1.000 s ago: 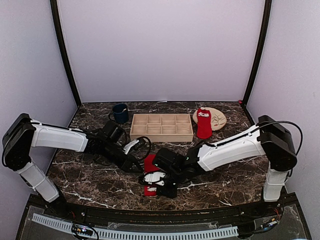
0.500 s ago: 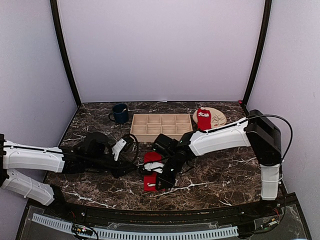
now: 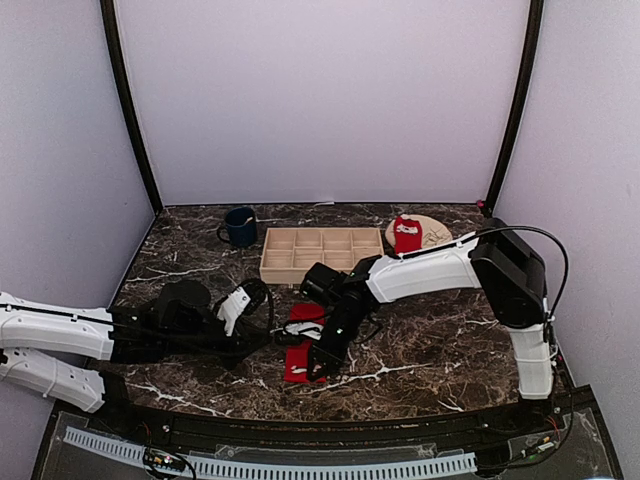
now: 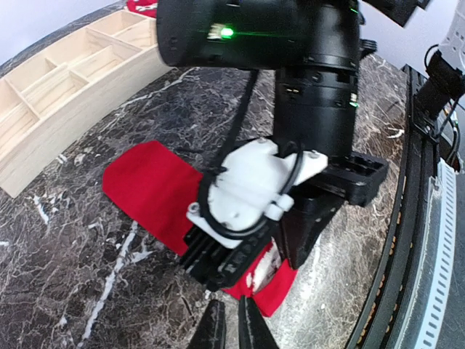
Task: Roll the socks
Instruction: Roll the sock at the center of the board.
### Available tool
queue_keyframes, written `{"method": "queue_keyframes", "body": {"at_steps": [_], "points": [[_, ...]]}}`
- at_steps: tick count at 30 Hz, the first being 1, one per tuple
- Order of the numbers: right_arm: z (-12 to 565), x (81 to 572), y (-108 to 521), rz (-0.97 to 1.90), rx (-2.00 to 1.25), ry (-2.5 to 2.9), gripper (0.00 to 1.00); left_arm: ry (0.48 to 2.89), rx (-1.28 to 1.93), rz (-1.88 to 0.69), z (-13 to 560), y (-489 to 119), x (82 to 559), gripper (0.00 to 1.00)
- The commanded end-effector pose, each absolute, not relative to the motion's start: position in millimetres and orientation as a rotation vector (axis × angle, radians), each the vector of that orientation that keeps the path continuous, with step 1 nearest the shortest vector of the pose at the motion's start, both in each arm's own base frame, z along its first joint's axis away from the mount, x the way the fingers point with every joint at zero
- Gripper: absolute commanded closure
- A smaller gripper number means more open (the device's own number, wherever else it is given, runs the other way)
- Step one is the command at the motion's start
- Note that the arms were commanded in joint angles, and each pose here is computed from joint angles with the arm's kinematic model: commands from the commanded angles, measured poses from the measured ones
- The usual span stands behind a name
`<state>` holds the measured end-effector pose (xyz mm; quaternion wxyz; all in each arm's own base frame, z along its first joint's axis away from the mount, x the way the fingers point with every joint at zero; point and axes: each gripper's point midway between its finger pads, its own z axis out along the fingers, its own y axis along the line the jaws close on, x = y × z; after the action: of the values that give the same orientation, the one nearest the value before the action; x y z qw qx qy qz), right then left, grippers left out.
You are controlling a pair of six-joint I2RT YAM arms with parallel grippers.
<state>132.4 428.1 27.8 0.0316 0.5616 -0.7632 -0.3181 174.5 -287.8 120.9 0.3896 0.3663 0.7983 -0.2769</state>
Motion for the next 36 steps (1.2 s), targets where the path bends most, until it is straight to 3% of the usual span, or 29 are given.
{"method": "queue_keyframes", "body": {"at_steps": [1,17,25,36], "points": [[32,132,430,-1.04,1.638,-2.312,0.97,1.974,1.048,-0.664,121,-297,162,0.91],[31,135,429,-1.098,1.547,-2.251,0.98,1.957,1.536,-0.533,79,-336,112,0.81],[32,134,429,-1.107,1.545,-2.24,0.98,2.017,1.559,-0.377,54,-329,124,0.7],[29,132,429,-1.111,1.537,-2.224,0.99,2.016,1.548,-0.267,45,-336,141,0.63]]}}
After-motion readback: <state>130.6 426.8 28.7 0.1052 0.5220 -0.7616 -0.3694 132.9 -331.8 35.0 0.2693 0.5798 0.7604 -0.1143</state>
